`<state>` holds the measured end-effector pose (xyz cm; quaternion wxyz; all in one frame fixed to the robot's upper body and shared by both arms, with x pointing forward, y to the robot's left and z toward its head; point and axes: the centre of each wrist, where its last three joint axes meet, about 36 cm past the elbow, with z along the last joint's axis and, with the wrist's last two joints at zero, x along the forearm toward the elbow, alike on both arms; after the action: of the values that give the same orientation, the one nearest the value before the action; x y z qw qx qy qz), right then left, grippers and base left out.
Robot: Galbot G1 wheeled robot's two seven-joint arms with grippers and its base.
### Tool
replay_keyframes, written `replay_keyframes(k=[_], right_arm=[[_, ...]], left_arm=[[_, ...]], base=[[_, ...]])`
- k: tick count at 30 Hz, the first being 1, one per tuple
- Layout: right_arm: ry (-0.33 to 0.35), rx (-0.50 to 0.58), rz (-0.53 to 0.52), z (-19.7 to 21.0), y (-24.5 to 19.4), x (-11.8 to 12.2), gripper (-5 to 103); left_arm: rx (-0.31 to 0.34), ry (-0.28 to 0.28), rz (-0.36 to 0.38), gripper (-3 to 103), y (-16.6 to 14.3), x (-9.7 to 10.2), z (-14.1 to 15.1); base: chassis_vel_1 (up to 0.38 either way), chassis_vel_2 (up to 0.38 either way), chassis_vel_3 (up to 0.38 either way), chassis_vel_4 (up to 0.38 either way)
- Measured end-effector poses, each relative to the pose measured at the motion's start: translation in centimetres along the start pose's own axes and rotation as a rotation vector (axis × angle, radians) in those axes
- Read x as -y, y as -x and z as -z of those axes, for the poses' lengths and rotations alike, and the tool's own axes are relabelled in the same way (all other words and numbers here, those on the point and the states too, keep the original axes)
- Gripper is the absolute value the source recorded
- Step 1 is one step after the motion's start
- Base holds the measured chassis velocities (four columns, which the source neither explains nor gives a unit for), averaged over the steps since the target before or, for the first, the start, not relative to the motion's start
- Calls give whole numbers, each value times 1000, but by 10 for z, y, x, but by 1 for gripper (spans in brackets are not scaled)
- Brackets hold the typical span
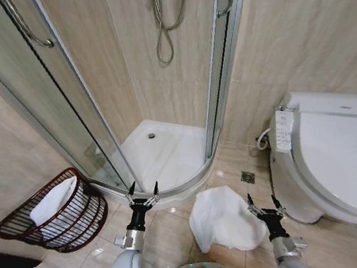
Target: Discard the used towel into the hamper.
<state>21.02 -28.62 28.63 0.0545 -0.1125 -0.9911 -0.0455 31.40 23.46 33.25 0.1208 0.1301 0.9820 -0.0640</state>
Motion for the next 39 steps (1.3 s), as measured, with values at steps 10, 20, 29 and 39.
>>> replay_keyframes(k=[10,20,29,39], right_arm=[[-11,-82,32,2,10,12,100],[63,-321,179,14,62,28,100],[2,-507,172,-4,106,30,100],[-42,-680,277,-6,140,37,100]], left_arm=[[1,-8,6,100,-1,0,0],[14,-13,21,100,-8,-1,-3],[24,-11,26,100,-8,0,3],[22,-8,22,100,-4,-1,7]], base=[[0,0,0,0],[0,0,0,0],[0,0,0,0],[0,0,0,0]])
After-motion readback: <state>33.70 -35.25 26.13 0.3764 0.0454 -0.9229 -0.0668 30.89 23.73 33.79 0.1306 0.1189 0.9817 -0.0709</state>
